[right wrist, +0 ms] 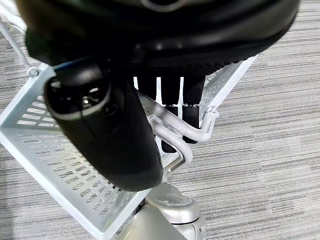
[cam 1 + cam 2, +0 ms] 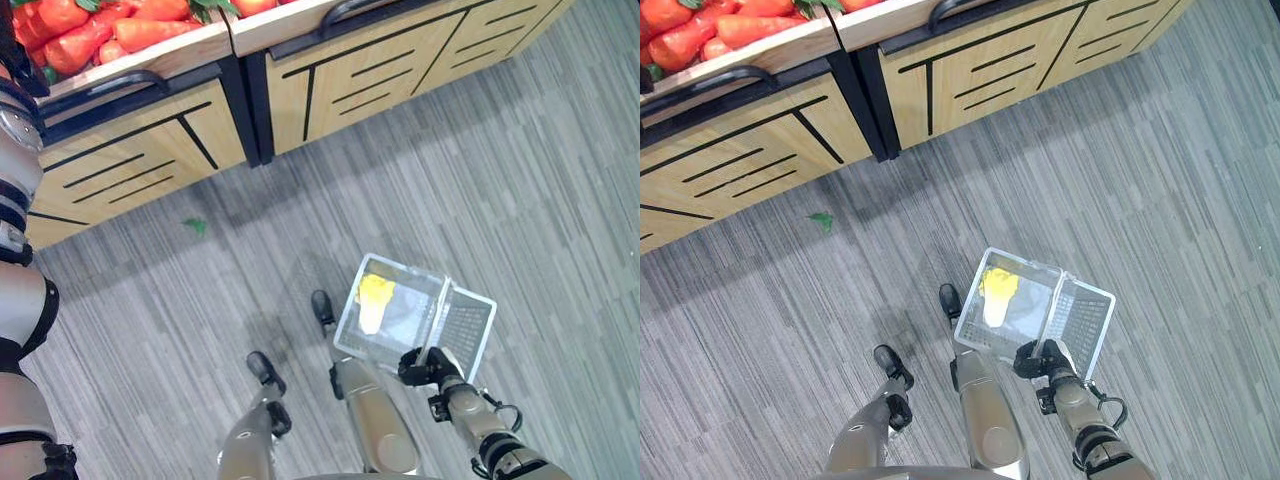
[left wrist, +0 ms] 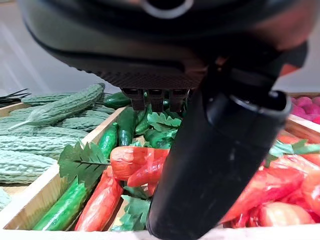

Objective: Get the vegetables into the basket

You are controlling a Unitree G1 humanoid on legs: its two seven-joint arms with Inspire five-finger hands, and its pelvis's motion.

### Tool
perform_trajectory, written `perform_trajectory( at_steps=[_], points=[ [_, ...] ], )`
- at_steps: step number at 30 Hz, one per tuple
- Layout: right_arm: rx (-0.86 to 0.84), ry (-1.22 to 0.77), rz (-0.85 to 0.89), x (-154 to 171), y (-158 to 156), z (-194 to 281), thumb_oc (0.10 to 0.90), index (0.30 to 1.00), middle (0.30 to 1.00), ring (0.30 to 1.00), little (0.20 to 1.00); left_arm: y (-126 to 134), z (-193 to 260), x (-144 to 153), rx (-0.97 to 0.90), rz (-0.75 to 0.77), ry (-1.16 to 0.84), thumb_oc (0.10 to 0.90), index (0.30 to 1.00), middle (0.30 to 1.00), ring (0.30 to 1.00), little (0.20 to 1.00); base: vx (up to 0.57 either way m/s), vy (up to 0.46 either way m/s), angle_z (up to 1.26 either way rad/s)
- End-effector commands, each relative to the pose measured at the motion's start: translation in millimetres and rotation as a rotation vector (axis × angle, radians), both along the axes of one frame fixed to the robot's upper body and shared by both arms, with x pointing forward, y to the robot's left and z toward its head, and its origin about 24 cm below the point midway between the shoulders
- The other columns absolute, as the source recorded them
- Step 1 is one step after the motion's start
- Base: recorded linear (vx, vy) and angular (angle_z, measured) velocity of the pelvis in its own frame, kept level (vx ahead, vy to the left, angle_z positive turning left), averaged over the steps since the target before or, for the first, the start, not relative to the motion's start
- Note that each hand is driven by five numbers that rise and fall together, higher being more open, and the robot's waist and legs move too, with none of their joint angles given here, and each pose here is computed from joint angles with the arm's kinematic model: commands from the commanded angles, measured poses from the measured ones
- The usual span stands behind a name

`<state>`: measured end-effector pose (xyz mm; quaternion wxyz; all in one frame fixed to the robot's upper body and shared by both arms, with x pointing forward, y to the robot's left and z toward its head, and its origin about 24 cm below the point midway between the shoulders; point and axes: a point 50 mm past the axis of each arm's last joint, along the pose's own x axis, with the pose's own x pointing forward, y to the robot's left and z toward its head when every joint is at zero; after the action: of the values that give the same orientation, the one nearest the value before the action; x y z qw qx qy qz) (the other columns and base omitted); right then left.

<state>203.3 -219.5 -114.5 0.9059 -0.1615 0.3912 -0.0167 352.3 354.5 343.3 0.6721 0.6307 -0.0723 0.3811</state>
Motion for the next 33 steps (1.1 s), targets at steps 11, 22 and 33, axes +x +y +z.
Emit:
perform_trajectory(
  at_steps=[11,22,33],
  points=[
    [-0.029,0.174,0.036,-46,-9,-22,0.400,0.300,0.300,0.300,0.300,11,31,-18,0.006,0.046,-0.100,0.400,0.300,0.300,0.300,0.300,0.00,0.005,-0.01],
    [-0.044,0.188,0.035,-49,-14,-22,0.400,0.300,0.300,0.300,0.300,8,22,-13,0.003,0.032,-0.071,0.400,0.300,0.300,0.300,0.300,-0.01,0.007,-0.05],
    [-0.052,0.207,0.025,-53,-18,-24,0.400,0.300,0.300,0.300,0.300,3,20,-9,0.007,0.012,-0.060,0.400,0.300,0.300,0.300,0.300,0.00,0.002,0.04]
  ],
)
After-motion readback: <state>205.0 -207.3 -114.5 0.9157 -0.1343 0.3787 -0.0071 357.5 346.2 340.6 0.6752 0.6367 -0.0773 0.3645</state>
